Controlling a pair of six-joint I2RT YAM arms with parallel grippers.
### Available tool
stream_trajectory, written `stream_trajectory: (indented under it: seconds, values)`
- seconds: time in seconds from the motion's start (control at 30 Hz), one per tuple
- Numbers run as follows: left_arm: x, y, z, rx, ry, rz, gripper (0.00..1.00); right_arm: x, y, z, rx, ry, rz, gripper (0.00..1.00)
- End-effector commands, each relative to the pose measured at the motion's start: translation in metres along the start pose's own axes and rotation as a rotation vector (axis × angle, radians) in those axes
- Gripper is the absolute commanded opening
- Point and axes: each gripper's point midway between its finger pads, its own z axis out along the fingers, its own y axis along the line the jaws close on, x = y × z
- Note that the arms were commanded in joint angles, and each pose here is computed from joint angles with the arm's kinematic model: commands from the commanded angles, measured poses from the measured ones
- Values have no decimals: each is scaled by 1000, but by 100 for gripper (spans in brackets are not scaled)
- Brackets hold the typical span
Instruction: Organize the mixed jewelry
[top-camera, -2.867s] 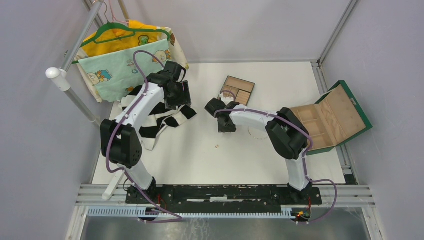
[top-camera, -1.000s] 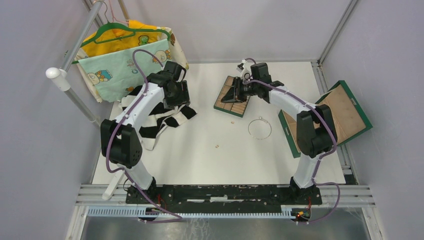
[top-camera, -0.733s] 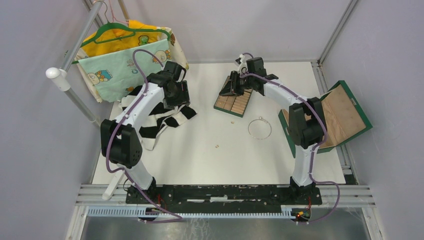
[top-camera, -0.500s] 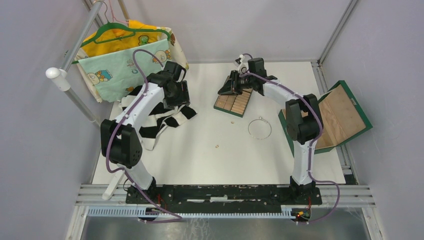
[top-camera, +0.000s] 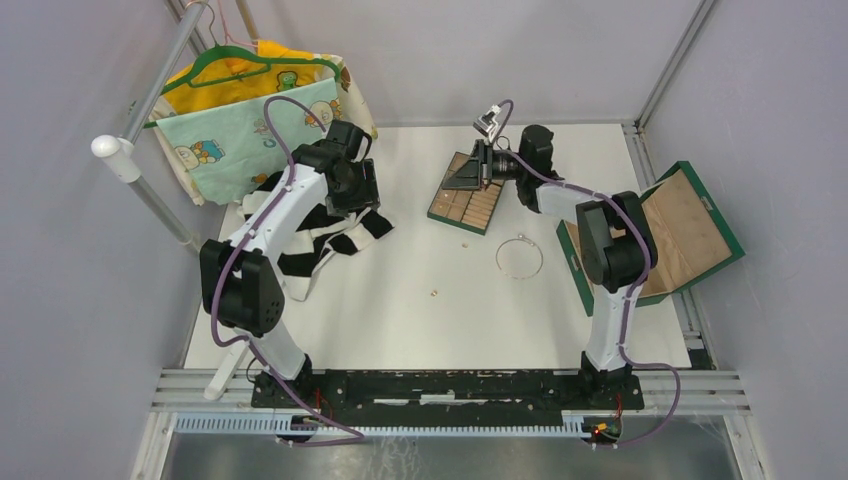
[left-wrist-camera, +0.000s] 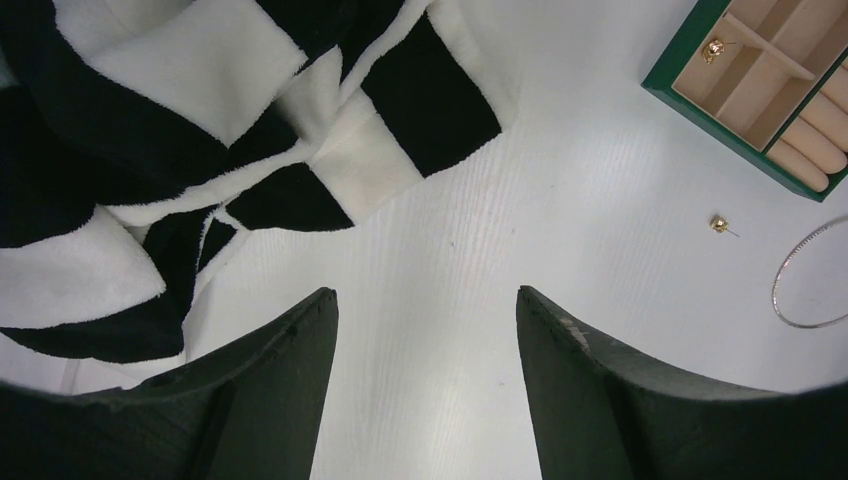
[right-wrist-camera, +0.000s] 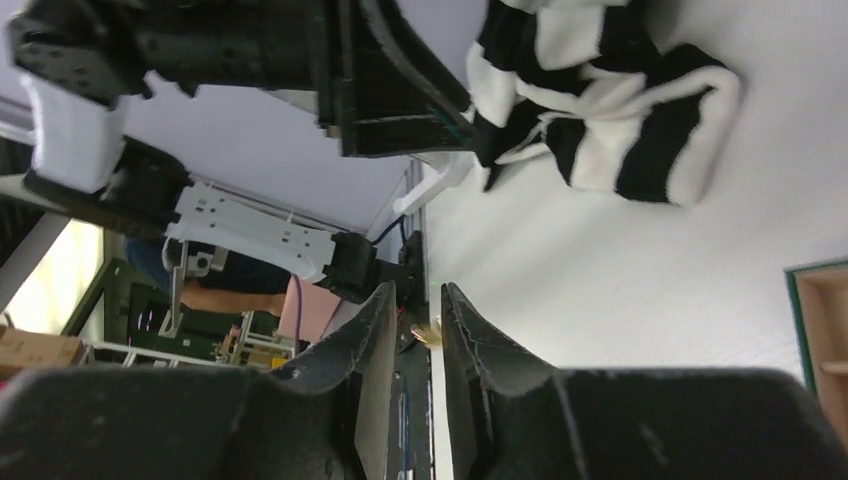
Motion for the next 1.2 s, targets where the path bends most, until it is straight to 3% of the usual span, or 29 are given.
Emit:
stream_trajectory:
  seconds: [0.0, 0.2, 0.43, 0.5, 0.63, 0.9, 1.17]
  values:
    - [-18, -6, -17, 36, -72, 28, 72, -8, 100, -17, -275, -16, -289, 29]
    - [-18, -6, -14, 33, -67, 36, 72, -2, 119, -23, -375, -14, -314, 28]
    - [-13, -5, -8, 28, -53, 37, 72, -12, 75, -10, -237, -39, -198, 28]
    - [-10, -4, -6, 28, -44, 38, 72, -15, 43, -8, -101, -79, -156, 27]
    - [0, -5, -2, 25, -24, 56, 73, 2, -55, -35, 528, 38, -197, 32]
    - [37, -28, 6, 51, 43, 152, 73, 70, -77, -94, 966, 103, -217, 37]
    - [66, -52, 21, 66, 95, 211, 73, 133, -59, -98, 1128, 151, -335, 43]
